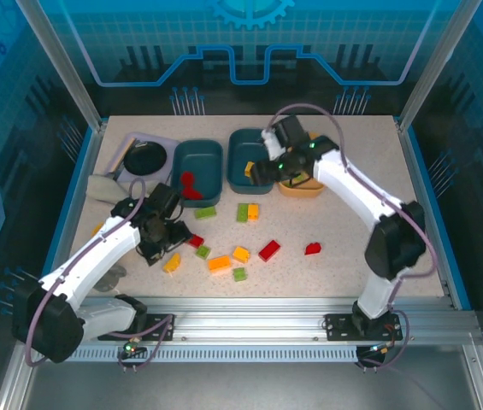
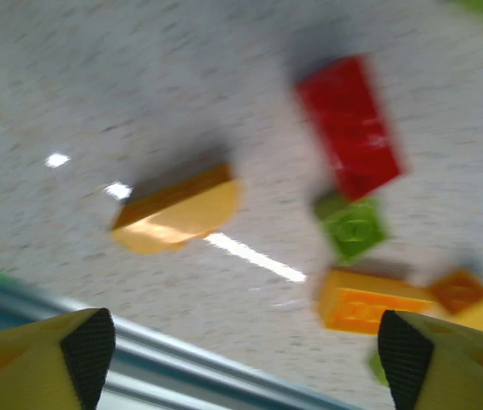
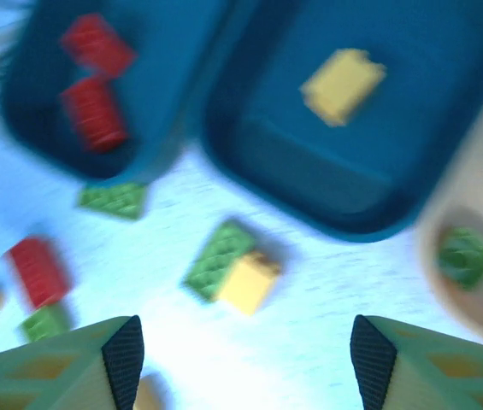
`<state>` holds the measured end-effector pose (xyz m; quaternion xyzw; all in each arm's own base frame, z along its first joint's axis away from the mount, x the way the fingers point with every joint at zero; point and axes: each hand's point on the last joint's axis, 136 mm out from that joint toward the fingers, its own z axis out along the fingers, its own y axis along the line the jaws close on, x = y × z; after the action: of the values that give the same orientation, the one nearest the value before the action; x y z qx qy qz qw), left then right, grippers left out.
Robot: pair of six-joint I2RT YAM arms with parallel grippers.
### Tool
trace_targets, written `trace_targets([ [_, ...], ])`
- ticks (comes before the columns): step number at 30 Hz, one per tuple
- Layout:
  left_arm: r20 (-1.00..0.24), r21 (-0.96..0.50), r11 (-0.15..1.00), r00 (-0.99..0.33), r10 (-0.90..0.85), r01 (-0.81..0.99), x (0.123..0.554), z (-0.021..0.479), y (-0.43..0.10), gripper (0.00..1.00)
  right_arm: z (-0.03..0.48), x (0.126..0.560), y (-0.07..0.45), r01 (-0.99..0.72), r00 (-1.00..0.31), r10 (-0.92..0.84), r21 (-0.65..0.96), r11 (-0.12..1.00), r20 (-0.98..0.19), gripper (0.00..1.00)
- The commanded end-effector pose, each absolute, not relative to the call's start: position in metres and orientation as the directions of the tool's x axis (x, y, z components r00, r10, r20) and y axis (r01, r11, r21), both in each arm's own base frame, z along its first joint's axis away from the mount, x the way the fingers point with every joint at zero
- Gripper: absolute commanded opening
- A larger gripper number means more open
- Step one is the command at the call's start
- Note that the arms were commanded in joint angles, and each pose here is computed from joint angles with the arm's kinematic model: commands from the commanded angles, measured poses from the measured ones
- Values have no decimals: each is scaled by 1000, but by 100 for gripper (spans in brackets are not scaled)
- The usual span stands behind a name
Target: Sort the legos into containers by color
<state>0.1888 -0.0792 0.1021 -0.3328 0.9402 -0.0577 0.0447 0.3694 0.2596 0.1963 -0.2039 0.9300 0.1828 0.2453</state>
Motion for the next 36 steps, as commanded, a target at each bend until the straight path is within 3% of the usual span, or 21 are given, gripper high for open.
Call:
trace_targets([
  [1, 47, -97, 700, -706, -707, -708, 164, 85, -70, 92, 185, 344, 289, -567, -746, -339, 278, 776, -573, 70],
  [3, 70, -139, 722, -734, -675, -678, 174, 76, -74, 92, 176, 319, 304, -600, -746, -376, 312, 736, -550, 71],
  [6, 80, -81, 802, -806, -587, -592, 182, 69, -70, 87, 165, 294, 310, -620, -748, -414, 325, 714, -518, 71],
  [11, 103, -11, 898, -894, -437, -440, 188, 62, -66, 82, 157, 280, 302, -607, -763, -411, 334, 721, -498, 71],
  [16, 161, -100, 943, -940, -301, -319, 197, 53, -87, 81, 155, 278, 299, -596, -772, -406, 331, 732, -490, 71],
  [20, 219, -42, 955, -936, -277, -293, 196, 42, -88, 78, 155, 280, 300, -587, -776, -395, 334, 737, -492, 71],
  [25, 189, -27, 957, -942, -278, -288, 202, 36, -84, 73, 156, 282, 301, -579, -781, -386, 338, 742, -492, 71],
  [30, 222, -31, 955, -934, -280, -294, 199, 27, -90, 54, 154, 281, 301, -572, -788, -383, 344, 744, -483, 70],
  [36, 234, 0, 950, -923, -305, -313, 187, 24, -93, 49, 153, 283, 301, -570, -789, -384, 339, 748, -479, 70],
])
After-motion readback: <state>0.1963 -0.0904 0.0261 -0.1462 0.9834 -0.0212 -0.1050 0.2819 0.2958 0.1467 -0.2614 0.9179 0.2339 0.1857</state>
